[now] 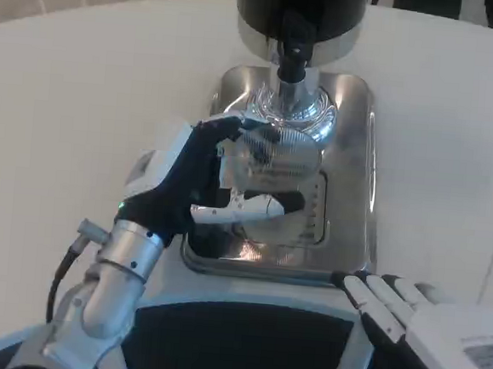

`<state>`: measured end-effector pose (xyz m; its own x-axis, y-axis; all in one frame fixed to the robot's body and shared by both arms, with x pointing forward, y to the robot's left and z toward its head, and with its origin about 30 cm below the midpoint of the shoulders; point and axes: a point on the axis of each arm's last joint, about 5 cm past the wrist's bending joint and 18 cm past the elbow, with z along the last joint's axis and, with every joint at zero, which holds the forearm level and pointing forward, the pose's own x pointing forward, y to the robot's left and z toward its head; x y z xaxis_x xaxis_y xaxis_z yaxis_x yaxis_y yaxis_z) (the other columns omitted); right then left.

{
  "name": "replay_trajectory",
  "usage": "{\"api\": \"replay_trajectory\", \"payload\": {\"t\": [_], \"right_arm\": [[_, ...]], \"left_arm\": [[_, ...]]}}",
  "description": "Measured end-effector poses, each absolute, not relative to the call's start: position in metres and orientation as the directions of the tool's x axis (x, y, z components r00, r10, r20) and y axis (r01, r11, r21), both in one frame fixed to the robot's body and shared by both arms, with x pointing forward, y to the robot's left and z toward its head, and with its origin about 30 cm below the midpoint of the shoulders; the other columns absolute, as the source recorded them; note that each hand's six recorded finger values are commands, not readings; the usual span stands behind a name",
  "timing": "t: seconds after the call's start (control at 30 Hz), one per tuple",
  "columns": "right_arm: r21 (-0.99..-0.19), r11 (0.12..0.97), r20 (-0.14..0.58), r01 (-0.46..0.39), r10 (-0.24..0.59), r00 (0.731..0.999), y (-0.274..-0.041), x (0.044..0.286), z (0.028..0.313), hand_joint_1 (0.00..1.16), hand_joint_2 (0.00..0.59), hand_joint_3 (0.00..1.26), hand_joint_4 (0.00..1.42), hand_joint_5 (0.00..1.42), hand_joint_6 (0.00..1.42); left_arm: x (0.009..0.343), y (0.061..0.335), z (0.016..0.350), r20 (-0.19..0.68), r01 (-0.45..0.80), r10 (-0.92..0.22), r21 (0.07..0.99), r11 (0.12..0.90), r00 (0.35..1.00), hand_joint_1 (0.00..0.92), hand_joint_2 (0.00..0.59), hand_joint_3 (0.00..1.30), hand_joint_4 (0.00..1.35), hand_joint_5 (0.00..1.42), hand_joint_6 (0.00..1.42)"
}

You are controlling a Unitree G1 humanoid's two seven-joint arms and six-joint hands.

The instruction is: Grasp the cup under the faucet to collect the drink, then remove the cup.

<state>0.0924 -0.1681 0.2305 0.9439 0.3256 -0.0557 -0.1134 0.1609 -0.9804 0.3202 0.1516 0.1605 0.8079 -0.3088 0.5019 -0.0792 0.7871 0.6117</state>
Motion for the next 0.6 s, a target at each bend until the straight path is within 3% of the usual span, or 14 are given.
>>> {"api": "replay_trajectory", "payload": {"t": [0.1,0.2,0.27,0.33,0.43,0.6], "right_arm": [[-0.978,0.170,-0.057,-0.117,0.323,0.945,-0.171,0.091,0.231,0.18,0.509,0.00,0.00,0.00,0.00],[-0.977,0.175,-0.059,-0.119,0.315,0.947,-0.174,0.091,0.231,0.18,0.507,0.00,0.00,0.00,0.00],[-0.976,0.180,-0.059,-0.121,0.316,0.947,-0.175,0.090,0.231,0.18,0.507,0.00,0.00,0.00,0.00],[-0.976,0.183,-0.057,-0.119,0.313,0.948,-0.176,0.090,0.231,0.18,0.509,0.00,0.00,0.00,0.00],[-0.976,0.183,-0.059,-0.120,0.310,0.949,-0.176,0.090,0.231,0.17,0.510,0.00,0.00,0.00,0.00],[-0.976,0.179,-0.059,-0.123,0.328,0.943,-0.174,0.091,0.232,0.17,0.507,0.00,0.00,0.00,0.00]], "left_arm": [[0.325,0.146,0.163,0.501,-0.094,-0.296,0.614,0.783,0.813,0.585,0.000,0.92,1.05,1.26,1.37],[0.328,0.142,0.166,0.507,-0.121,-0.280,0.623,0.773,0.815,0.557,0.000,0.76,0.81,1.06,1.27],[0.330,0.140,0.167,0.510,-0.141,-0.274,0.633,0.761,0.815,0.444,0.048,0.60,0.61,0.92,1.16],[0.332,0.139,0.169,0.511,-0.153,-0.275,0.646,0.748,0.814,0.288,0.030,0.39,0.38,0.66,0.91],[0.332,0.142,0.169,0.496,-0.162,-0.292,0.685,0.710,0.818,0.192,0.016,0.22,0.18,0.41,0.60],[0.333,0.150,0.170,0.484,-0.175,-0.291,0.709,0.683,0.825,0.154,0.011,0.15,0.09,0.31,0.50]]}}
